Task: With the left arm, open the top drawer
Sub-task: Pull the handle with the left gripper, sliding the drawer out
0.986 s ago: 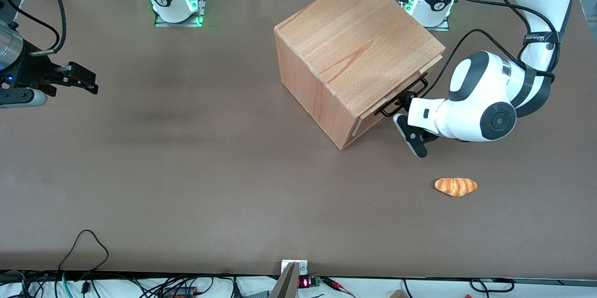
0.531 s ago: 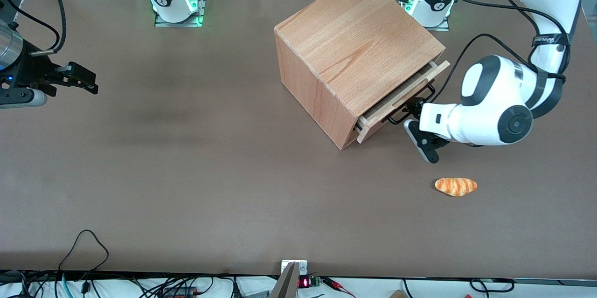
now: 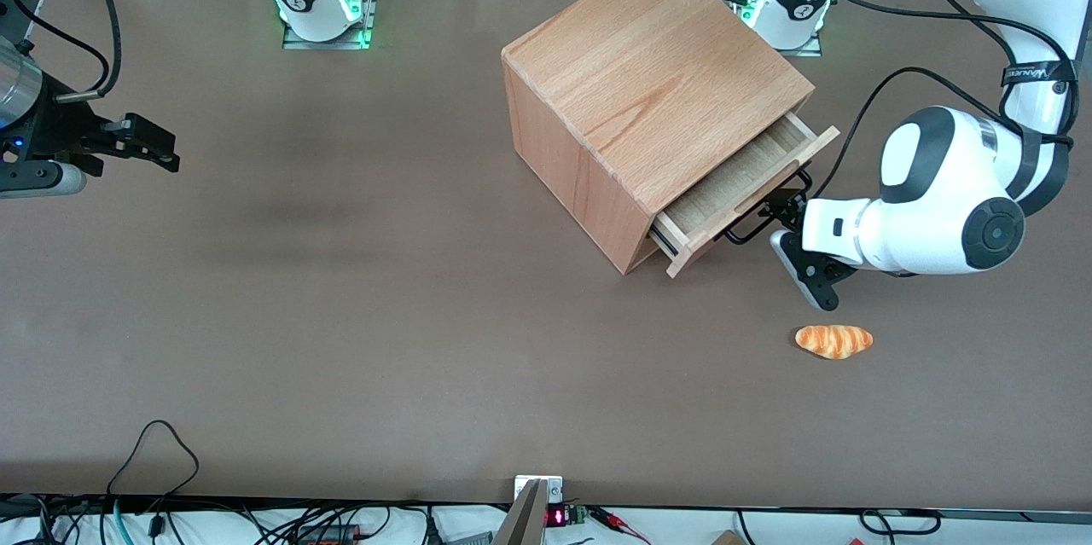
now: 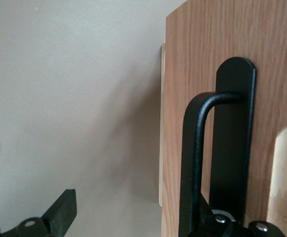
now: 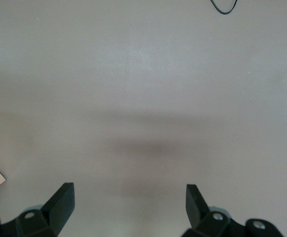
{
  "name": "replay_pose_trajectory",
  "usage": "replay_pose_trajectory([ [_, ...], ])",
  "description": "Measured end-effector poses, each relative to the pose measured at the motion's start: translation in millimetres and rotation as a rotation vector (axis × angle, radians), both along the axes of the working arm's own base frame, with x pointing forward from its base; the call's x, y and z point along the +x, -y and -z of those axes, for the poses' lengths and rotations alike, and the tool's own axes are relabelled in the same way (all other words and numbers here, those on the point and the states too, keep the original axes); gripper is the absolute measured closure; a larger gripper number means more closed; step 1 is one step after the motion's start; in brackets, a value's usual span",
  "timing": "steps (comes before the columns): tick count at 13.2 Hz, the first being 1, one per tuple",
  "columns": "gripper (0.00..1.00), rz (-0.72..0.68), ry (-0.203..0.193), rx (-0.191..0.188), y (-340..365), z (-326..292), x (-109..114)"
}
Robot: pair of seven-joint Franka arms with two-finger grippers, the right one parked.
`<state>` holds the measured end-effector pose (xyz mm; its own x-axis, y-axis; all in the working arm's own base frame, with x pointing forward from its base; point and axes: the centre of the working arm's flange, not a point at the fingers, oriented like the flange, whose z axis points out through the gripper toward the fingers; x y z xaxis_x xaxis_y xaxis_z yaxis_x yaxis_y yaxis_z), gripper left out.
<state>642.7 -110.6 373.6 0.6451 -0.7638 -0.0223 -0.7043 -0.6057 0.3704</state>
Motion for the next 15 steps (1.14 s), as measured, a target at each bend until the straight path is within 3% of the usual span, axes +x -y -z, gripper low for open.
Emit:
replay_pose_trajectory([
  [15,0.0,-0.066,0.014,-0.025,-52,11,25],
])
